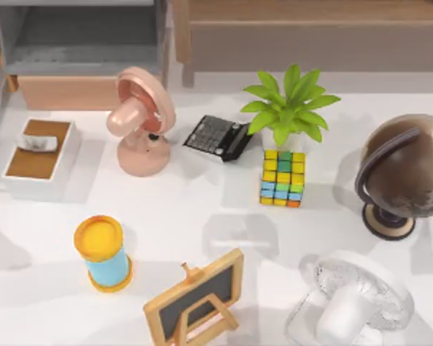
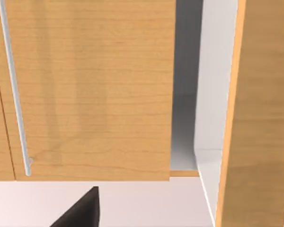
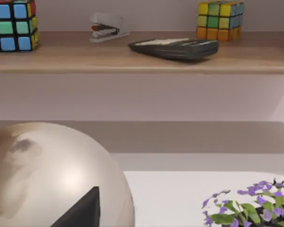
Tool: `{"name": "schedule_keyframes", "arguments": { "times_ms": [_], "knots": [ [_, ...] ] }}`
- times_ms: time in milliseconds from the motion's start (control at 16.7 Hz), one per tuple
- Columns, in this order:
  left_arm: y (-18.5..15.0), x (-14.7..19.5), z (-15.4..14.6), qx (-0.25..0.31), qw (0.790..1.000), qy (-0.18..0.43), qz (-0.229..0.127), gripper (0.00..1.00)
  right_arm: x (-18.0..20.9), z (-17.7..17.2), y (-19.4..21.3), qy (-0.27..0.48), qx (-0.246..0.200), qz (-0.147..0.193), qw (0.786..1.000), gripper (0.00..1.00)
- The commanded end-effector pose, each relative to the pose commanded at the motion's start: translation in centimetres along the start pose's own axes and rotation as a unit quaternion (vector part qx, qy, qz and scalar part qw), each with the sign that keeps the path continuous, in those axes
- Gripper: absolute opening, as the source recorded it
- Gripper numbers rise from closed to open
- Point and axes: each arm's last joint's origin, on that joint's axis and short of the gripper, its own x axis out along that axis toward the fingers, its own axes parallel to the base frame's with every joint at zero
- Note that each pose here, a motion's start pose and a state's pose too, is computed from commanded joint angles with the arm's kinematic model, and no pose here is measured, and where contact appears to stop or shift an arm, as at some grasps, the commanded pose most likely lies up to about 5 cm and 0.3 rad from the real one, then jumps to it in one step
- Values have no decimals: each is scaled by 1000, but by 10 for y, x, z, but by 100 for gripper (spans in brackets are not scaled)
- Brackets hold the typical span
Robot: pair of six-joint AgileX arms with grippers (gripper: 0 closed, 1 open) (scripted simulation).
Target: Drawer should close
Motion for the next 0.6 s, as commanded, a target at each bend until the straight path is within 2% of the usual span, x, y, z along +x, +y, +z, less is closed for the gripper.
{"name": "schedule_keyframes", "arguments": {
  "times_ms": [600],
  "knots": [
    [0, 0, 0, 0, 1000, 0, 0, 25, 0, 0, 0, 0, 0, 0, 1000, 100]
  ]
}}
